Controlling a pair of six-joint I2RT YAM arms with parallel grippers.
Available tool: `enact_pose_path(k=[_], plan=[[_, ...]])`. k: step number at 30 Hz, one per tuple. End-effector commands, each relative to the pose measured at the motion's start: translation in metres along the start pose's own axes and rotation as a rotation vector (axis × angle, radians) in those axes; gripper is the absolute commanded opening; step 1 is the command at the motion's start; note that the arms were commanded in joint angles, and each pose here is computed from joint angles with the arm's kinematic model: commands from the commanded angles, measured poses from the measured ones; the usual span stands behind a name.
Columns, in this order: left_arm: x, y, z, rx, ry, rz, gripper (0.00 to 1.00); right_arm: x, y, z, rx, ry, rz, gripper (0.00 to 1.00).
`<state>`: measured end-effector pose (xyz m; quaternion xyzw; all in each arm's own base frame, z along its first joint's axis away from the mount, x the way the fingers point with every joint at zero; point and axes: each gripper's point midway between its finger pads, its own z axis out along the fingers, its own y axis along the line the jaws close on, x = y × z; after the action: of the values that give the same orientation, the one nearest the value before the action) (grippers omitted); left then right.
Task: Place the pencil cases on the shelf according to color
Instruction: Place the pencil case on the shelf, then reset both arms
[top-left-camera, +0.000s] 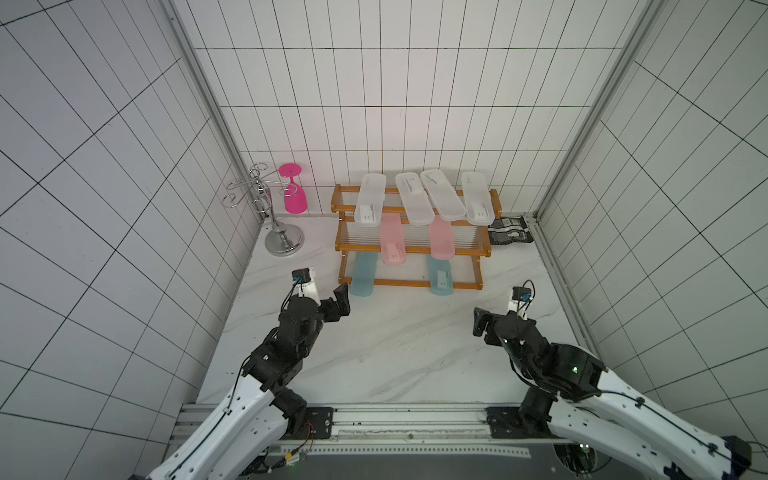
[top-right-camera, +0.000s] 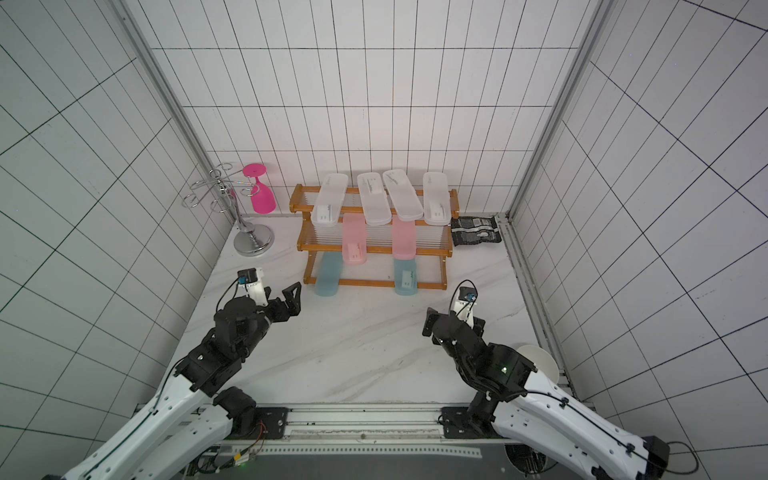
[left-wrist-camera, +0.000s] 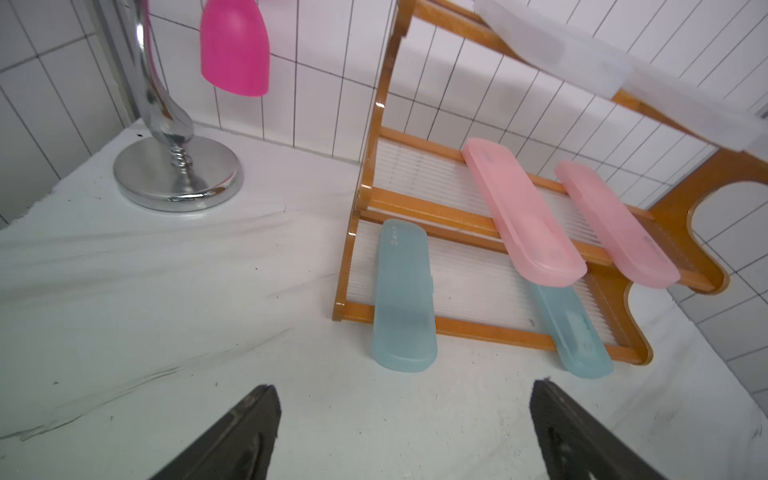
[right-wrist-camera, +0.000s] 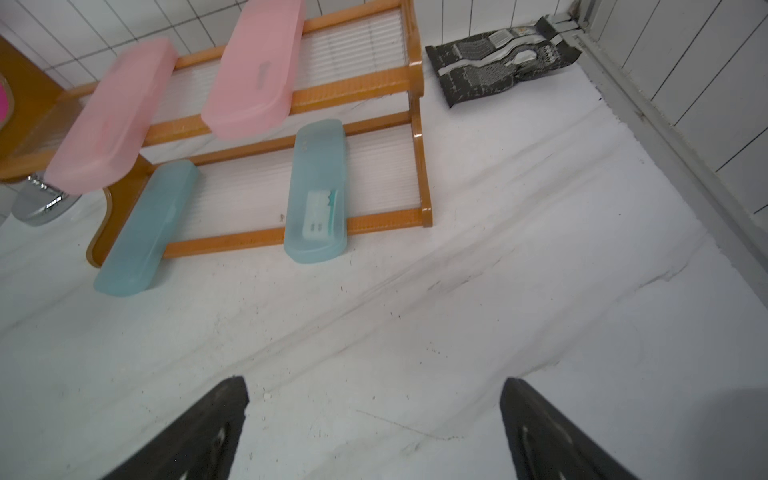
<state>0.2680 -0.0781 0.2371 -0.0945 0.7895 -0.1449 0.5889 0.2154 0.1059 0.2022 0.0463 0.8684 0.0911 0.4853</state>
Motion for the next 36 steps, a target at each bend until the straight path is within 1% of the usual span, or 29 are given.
enact_pose_path(k=[1,3,6,8,10,11,14,17,19,21,24,25,26,27,28,29,30,31,32,33,34,35,36], plan=[[-0.022,0.036,-0.003,-0.171,-0.187,-0.024,0.98,-0.028,-0.004,0.020,0.027,-0.043,-0.057,0.99],[-0.022,0.048,0.001,-0.242,-0.216,0.022,0.98,-0.044,-0.017,0.037,0.071,-0.053,-0.052,0.99],[-0.022,0.056,0.014,-0.315,-0.196,0.115,0.98,-0.061,-0.059,0.067,0.180,-0.041,0.051,0.99],[-0.027,0.075,0.019,-0.442,-0.240,0.094,0.98,-0.067,-0.095,0.085,0.268,-0.044,0.108,0.99],[-0.029,0.089,0.027,-0.495,-0.266,0.108,0.98,-0.071,-0.125,0.095,0.375,-0.077,0.107,0.99],[-0.030,0.100,0.030,-0.526,-0.275,0.093,0.99,-0.072,-0.137,0.100,0.416,-0.097,0.098,0.99],[-0.029,0.122,0.043,-0.538,-0.257,0.058,0.98,-0.069,-0.159,0.117,0.476,-0.145,0.071,0.99],[-0.029,0.145,0.055,-0.590,-0.281,0.072,0.98,-0.060,-0.175,0.132,0.527,-0.173,0.031,0.99],[-0.028,0.153,0.064,-0.595,-0.286,0.100,0.98,-0.054,-0.182,0.142,0.551,-0.176,0.009,0.99],[-0.023,0.162,0.071,-0.611,-0.294,0.089,0.98,-0.049,-0.184,0.151,0.552,-0.190,-0.017,0.99],[-0.007,0.168,0.085,-0.601,-0.289,0.099,0.98,-0.047,-0.188,0.160,0.557,-0.254,-0.018,0.99],[-0.001,0.169,0.091,-0.594,-0.282,0.114,0.98,-0.046,-0.187,0.164,0.544,-0.260,-0.023,0.99],[0.004,0.170,0.096,-0.590,-0.285,0.115,0.98,-0.043,-0.186,0.169,0.535,-0.241,-0.030,0.99],[0.009,0.169,0.101,-0.565,-0.283,0.121,0.98,-0.044,-0.185,0.173,0.523,-0.237,-0.041,0.99],[0.011,0.162,0.108,-0.514,-0.282,0.155,0.98,-0.042,-0.181,0.178,0.496,-0.210,-0.054,0.99],[0.017,0.155,0.116,-0.466,-0.257,0.183,0.98,-0.042,-0.177,0.182,0.470,-0.199,-0.068,0.99],[0.024,0.153,0.123,-0.448,-0.223,0.192,0.98,-0.042,-0.174,0.184,0.448,-0.205,-0.078,0.99],[0.026,0.152,0.127,-0.435,-0.215,0.206,0.97,-0.039,-0.169,0.186,0.414,-0.201,-0.090,0.99],[0.025,0.150,0.129,-0.425,-0.223,0.211,0.97,-0.036,-0.165,0.186,0.382,-0.210,-0.098,0.99],[0.026,0.150,0.130,-0.420,-0.222,0.215,0.98,-0.031,-0.167,0.185,0.378,-0.233,-0.092,0.99],[0.027,0.150,0.132,-0.418,-0.215,0.220,0.98,-0.033,-0.169,0.183,0.378,-0.292,-0.084,0.99],[0.028,0.146,0.136,-0.402,-0.200,0.230,0.98,-0.033,-0.170,0.182,0.375,-0.285,-0.079,0.99],[0.030,0.144,0.141,-0.385,-0.173,0.244,0.99,-0.029,-0.169,0.185,0.372,-0.230,-0.075,0.99]])
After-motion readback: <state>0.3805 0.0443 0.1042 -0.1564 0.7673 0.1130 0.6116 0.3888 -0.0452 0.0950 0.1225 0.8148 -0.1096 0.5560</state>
